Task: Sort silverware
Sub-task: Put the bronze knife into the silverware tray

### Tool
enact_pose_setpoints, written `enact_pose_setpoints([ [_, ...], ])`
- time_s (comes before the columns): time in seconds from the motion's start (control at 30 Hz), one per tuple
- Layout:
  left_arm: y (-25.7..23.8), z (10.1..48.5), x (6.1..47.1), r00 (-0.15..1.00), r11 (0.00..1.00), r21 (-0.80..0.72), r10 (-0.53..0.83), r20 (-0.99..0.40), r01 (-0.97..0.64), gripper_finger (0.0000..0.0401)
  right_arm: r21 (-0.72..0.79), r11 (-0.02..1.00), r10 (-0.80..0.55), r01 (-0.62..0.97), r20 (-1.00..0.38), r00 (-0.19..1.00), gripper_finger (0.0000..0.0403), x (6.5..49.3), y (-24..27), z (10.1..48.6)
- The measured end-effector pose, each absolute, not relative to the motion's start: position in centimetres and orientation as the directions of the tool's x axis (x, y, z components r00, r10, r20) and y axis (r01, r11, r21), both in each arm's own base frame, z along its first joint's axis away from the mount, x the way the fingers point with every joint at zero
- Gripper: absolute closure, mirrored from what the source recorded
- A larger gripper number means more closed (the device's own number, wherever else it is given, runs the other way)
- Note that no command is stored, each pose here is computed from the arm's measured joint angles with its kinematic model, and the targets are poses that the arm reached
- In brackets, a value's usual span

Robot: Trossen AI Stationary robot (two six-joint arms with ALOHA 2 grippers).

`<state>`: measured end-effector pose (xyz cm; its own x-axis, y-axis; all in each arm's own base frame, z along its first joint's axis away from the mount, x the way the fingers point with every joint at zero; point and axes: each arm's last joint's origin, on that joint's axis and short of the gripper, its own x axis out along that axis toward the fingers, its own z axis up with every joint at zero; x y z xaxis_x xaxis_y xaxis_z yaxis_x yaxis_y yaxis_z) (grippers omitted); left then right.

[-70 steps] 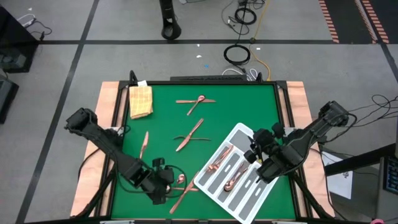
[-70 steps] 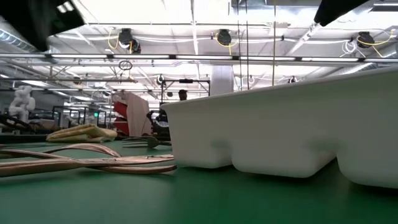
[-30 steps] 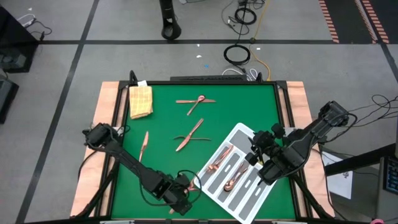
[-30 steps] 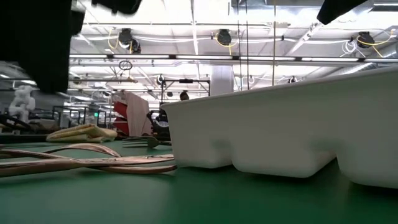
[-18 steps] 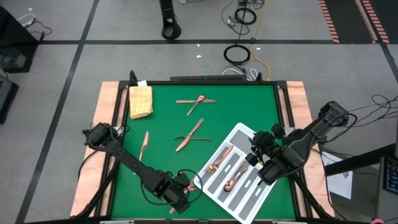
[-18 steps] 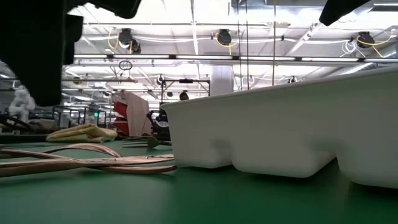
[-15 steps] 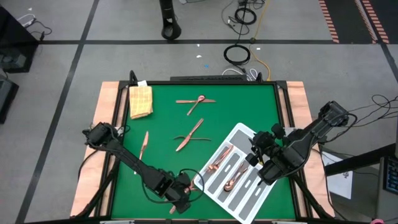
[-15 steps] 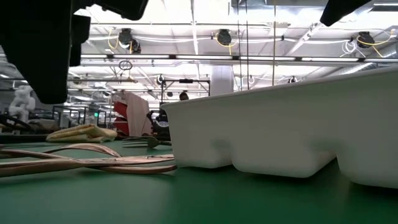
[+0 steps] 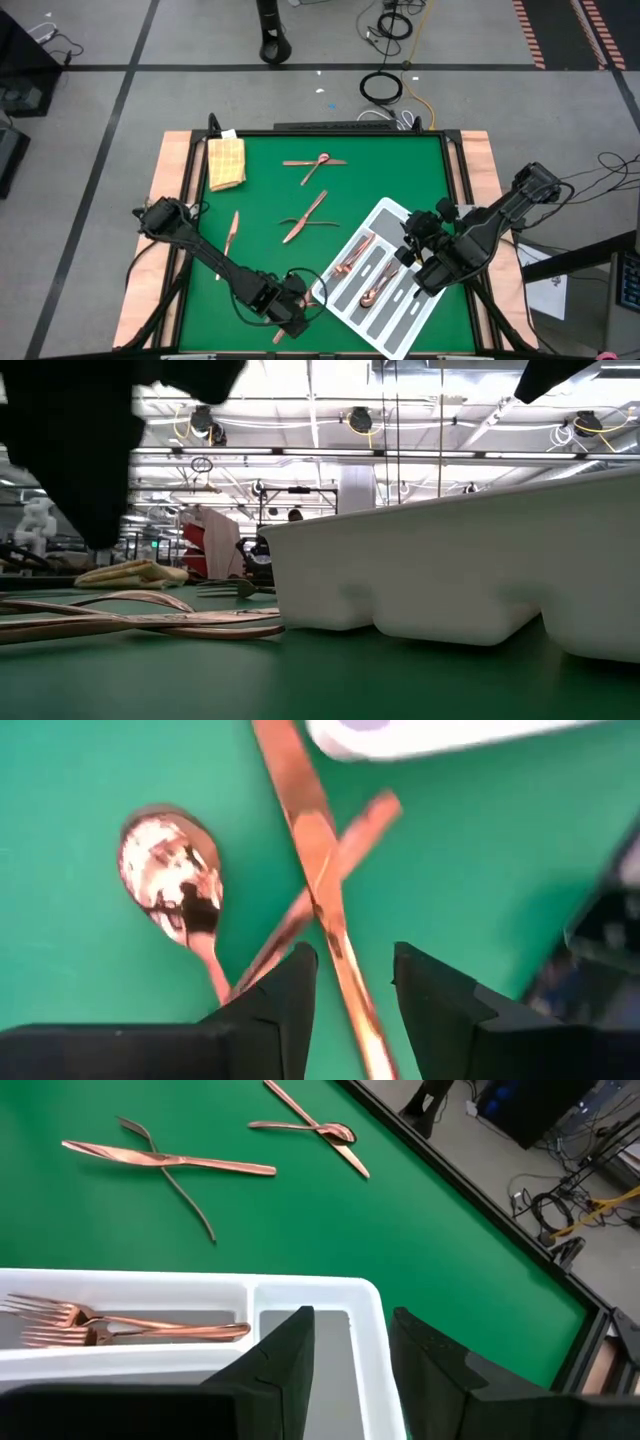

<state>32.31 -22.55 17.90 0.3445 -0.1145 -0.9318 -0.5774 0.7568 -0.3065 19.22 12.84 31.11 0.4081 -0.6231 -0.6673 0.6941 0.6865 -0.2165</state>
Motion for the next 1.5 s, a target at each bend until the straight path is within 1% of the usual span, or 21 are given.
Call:
enact_pose_setpoints([
  [0.07, -22.6, 17.1, 32.5, 0.325, 0.746, -0.289, -0.103, -0.94, -0.6, 0.0259, -0.223, 0.689, -0.624, 0.689, -0.666, 0.409, 0.0281, 19.2, 12.8, 31.1],
  [0.2, -23.6, 15.8, 33.3, 0.287, 0.717, -0.316, -0.167, -0.943, -0.621, 0.0259, -0.241, 0.698, -0.625, 0.674, -0.664, 0.41, 0.0281, 19.2, 12.8, 31.1],
  [0.3, -24.4, 15.6, 34.0, 0.277, 0.712, -0.318, -0.177, -0.944, -0.626, 0.0259, -0.252, 0.704, -0.625, 0.664, -0.664, 0.41, 0.0281, 19.2, 12.8, 31.1],
  [0.37, -24.6, 15.9, 34.3, 0.266, 0.713, -0.293, -0.154, -0.952, -0.637, 0.0259, -0.256, 0.706, -0.625, 0.661, -0.664, 0.41, 0.0281, 19.2, 12.8, 31.1],
  [0.47, -24.4, 16.3, 34.4, 0.214, 0.727, -0.209, -0.087, -0.973, -0.654, 0.026, -0.263, 0.709, -0.625, 0.654, -0.664, 0.411, 0.0281, 19.2, 12.8, 31.1],
  [0.53, -24.3, 16.4, 34.5, 0.197, 0.728, -0.185, -0.07, -0.978, -0.66, 0.026, -0.272, 0.713, -0.625, 0.646, -0.664, 0.411, 0.0281, 19.2, 12.8, 31.1],
  [0.6, -24.4, 16.6, 34.8, 0.212, 0.711, -0.204, -0.079, -0.974, -0.673, 0.026, -0.276, 0.715, -0.625, 0.643, -0.664, 0.411, 0.0281, 19.2, 12.8, 31.1],
  [0.73, -24.8, 17.4, 35.3, 0.255, 0.644, -0.264, -0.109, -0.961, -0.718, 0.026, -0.278, 0.716, -0.625, 0.64, -0.664, 0.411, 0.0281, 19.2, 12.8, 31.1],
  [0.8, -24.9, 17.6, 35.4, 0.259, 0.631, -0.27, -0.111, -0.959, -0.728, 0.026, -0.278, 0.716, -0.625, 0.64, -0.664, 0.411, 0.0281, 19.2, 12.8, 31.1],
  [0.87, -24.8, 17.7, 35.4, 0.258, 0.63, -0.262, -0.1, -0.961, -0.731, 0.026, -0.278, 0.716, -0.625, 0.64, -0.664, 0.411, 0.0281, 19.2, 12.8, 31.1],
  [1.03, -24.6, 17.2, 35.0, 0.212, 0.641, -0.204, -0.066, -0.975, -0.74, 0.026, -0.279, 0.716, -0.626, 0.64, -0.663, 0.411, 0.0281, 19.2, 12.8, 31.1],
  [1.37, -24.7, 16.9, 35.2, 0.214, 0.652, -0.206, -0.068, -0.974, -0.729, 0.026, -0.293, 0.722, -0.626, 0.626, -0.662, 0.412, 0.0281, 19.2, 12.8, 31.1],
  [1.5, -25.2, 15.6, 35.6, 0.217, 0.654, -0.224, -0.093, -0.972, -0.722, 0.026, -0.296, 0.723, -0.627, 0.624, -0.661, 0.413, 0.0281, 19.2, 12.8, 31.1],
])
